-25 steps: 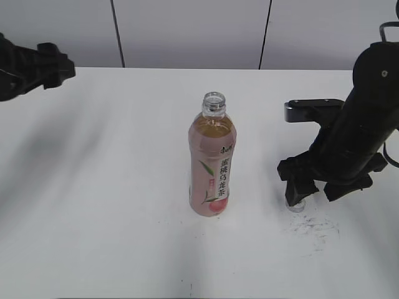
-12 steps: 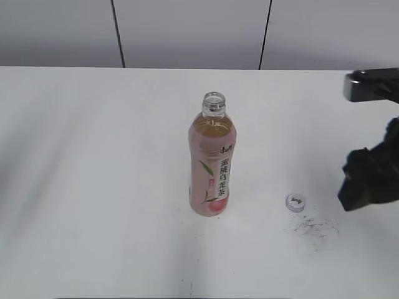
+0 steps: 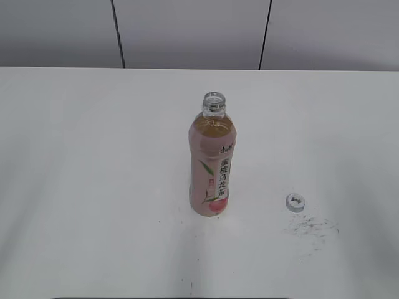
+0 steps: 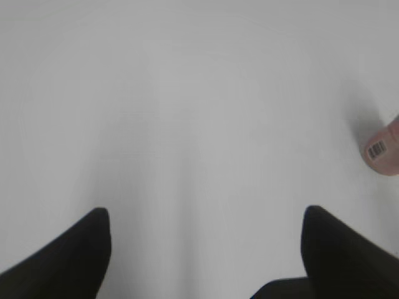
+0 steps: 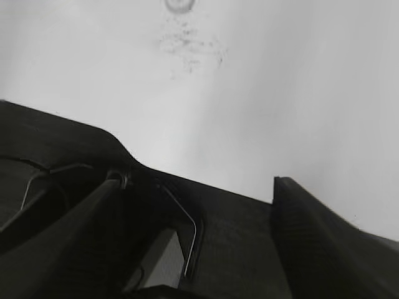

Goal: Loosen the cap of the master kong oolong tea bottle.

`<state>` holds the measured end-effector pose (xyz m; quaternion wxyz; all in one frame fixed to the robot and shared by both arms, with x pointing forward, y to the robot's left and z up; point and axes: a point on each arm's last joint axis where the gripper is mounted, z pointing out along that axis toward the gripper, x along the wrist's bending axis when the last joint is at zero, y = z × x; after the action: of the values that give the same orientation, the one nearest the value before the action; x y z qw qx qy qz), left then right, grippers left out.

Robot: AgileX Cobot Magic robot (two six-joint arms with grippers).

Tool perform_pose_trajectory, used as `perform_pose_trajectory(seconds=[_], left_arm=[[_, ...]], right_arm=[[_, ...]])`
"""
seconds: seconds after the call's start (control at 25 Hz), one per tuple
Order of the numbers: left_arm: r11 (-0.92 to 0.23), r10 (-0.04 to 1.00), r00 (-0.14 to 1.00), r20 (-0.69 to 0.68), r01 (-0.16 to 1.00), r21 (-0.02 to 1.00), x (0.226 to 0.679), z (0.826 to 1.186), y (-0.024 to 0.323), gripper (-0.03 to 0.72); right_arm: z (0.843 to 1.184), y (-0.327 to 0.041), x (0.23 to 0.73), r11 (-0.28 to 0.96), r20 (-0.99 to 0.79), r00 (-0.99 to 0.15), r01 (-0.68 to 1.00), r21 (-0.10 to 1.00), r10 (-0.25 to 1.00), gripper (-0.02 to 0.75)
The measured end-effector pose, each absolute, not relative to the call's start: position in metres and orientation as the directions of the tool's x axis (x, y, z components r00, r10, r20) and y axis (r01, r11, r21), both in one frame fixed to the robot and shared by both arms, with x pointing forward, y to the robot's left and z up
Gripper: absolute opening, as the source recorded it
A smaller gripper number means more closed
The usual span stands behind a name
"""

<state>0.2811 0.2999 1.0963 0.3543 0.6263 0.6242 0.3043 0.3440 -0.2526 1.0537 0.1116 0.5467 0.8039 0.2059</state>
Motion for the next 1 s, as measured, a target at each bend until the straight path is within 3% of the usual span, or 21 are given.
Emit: perform_pose_trajectory(seconds=[0.24,0.68,1.0], left_arm=[[-0.048,0.994,0.109,-0.009,0.507,0.861,0.255,1.073,0.301,0.552],[-0.039,0.993,0.119,-0.007,0.383,0.923,0.231,1.072,0.303,0.508],[-0.036,0.992,0.126,-0.01,0.364,0.931,0.227,1.072,0.303,0.5]], right_arm=[[1.065,-0.273,0.301,0.302,-0.005,-0.39,0.706,0.64,0.921,0.554],[1.054,-0.299,0.236,0.261,-0.071,-0.403,0.439,0.86,0.912,0.554],[1.053,-0.301,0.23,0.247,-0.067,-0.406,0.408,0.879,0.911,0.554]])
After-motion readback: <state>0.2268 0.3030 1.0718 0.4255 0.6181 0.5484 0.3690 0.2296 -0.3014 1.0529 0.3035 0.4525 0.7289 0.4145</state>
